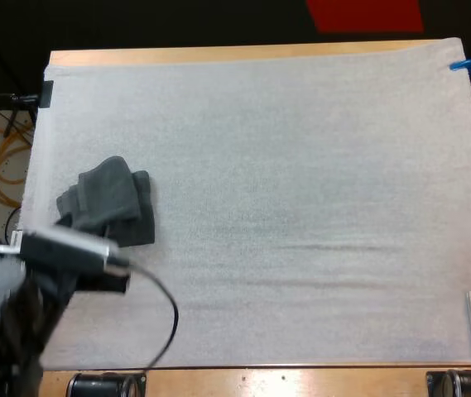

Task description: Pick towel from pile fold and stack

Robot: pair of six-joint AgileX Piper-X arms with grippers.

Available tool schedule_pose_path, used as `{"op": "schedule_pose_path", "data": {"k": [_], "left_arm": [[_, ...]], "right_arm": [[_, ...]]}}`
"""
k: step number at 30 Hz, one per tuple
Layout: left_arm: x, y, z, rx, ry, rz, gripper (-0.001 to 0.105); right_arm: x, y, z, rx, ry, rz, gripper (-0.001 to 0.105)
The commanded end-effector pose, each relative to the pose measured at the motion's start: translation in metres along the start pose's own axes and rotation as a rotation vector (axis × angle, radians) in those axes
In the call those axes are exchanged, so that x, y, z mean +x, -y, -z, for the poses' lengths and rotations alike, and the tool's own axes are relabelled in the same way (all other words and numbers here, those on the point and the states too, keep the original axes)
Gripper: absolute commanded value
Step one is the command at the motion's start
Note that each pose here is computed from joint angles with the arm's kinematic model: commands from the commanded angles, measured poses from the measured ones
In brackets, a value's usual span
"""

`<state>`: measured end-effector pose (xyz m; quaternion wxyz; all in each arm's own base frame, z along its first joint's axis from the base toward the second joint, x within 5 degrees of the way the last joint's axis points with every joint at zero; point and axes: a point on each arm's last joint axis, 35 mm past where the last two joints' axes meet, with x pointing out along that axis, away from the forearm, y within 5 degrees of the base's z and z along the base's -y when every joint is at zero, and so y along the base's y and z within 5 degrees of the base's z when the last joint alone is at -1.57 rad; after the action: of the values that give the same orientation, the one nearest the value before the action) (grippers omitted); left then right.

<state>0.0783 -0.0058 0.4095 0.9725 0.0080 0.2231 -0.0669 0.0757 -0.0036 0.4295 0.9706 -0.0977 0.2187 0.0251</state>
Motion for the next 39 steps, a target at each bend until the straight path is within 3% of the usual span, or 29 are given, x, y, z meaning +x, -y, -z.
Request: {"op": "schedule_pose_path", "data": {"k": [1,7,13,22,26,34,39], "left_arm": [[-0.010,0.002,0.008,0.008,0.040,0.003,0.046],[-0.039,0.006,0.048,0.020,0.155,-0.001,0.046],[-0.065,0.010,0.088,0.019,0.171,-0.001,0.046],[-0.068,0.011,0.126,-0.038,-0.151,0.002,0.046],[-0.072,0.011,0.127,-0.060,-0.165,-0.019,0.046],[-0.051,0.008,0.107,-0.043,0.048,-0.021,0.046],[-0.027,0.006,0.113,-0.056,0.053,-0.021,0.046]], "right_arm": [[-0.019,-0.002,0.004,-0.016,0.056,0.017,0.080],[-0.087,-0.015,0.031,-0.049,0.269,0.072,0.080],[-0.120,-0.028,0.072,-0.055,0.342,0.091,0.080],[-0.100,-0.033,0.098,-0.044,0.174,0.035,0.080],[-0.089,-0.033,0.101,-0.042,0.153,0.022,0.080],[-0.045,-0.030,0.102,-0.047,0.198,0.027,0.080],[-0.012,-0.030,0.115,-0.043,0.164,0.018,0.080]]}}
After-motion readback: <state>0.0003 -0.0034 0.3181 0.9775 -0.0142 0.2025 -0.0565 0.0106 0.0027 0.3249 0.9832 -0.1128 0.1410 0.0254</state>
